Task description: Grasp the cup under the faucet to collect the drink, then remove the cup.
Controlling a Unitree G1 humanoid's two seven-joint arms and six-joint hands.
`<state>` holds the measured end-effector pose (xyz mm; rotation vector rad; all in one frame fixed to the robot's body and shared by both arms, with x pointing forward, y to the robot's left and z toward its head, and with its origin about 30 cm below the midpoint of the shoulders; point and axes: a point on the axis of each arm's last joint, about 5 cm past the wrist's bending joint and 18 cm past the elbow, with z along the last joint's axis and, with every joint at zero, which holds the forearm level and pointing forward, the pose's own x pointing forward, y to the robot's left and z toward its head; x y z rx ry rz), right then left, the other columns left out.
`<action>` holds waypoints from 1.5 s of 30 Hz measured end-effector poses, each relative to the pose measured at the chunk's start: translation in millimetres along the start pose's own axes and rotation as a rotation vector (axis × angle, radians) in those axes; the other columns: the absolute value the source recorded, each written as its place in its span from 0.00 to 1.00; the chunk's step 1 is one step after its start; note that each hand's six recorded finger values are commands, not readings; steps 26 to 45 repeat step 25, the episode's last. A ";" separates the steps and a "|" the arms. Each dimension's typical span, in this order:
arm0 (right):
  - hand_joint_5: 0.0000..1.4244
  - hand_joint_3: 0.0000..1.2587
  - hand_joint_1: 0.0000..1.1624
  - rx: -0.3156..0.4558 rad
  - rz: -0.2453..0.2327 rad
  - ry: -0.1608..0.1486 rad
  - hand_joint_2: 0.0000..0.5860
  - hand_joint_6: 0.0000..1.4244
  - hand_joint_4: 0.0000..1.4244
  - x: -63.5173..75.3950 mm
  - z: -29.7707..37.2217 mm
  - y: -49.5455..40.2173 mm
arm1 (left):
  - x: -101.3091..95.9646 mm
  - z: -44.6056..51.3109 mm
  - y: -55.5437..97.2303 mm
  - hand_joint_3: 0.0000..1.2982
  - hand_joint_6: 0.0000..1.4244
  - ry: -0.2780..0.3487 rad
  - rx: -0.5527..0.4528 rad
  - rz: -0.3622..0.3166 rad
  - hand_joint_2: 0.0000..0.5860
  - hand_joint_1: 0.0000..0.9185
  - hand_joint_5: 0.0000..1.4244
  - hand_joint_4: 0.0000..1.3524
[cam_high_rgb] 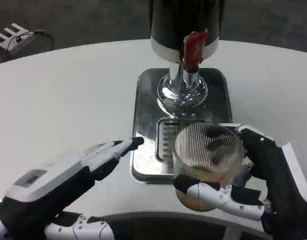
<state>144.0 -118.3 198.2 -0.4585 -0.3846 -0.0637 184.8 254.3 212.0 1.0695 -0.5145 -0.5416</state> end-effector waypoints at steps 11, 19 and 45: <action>0.89 0.77 0.77 0.002 0.003 0.004 0.25 0.77 0.78 -1.5 0.2 0.0 | 0.2 5.7 4.6 0.00 0.00 0.000 0.073 -0.036 0.10 0.00 0.00 0.00; 0.89 0.77 0.77 0.001 0.003 0.010 0.25 0.77 0.78 -1.4 -0.1 0.0 | 2.4 5.4 5.1 0.00 0.00 0.014 0.096 -0.054 0.10 0.00 0.00 0.00; 0.89 0.77 0.77 -0.001 0.002 0.019 0.25 0.77 0.78 -1.1 -0.2 0.1 | 2.7 4.5 4.8 0.00 0.00 0.018 0.093 -0.057 0.10 0.00 0.00 0.00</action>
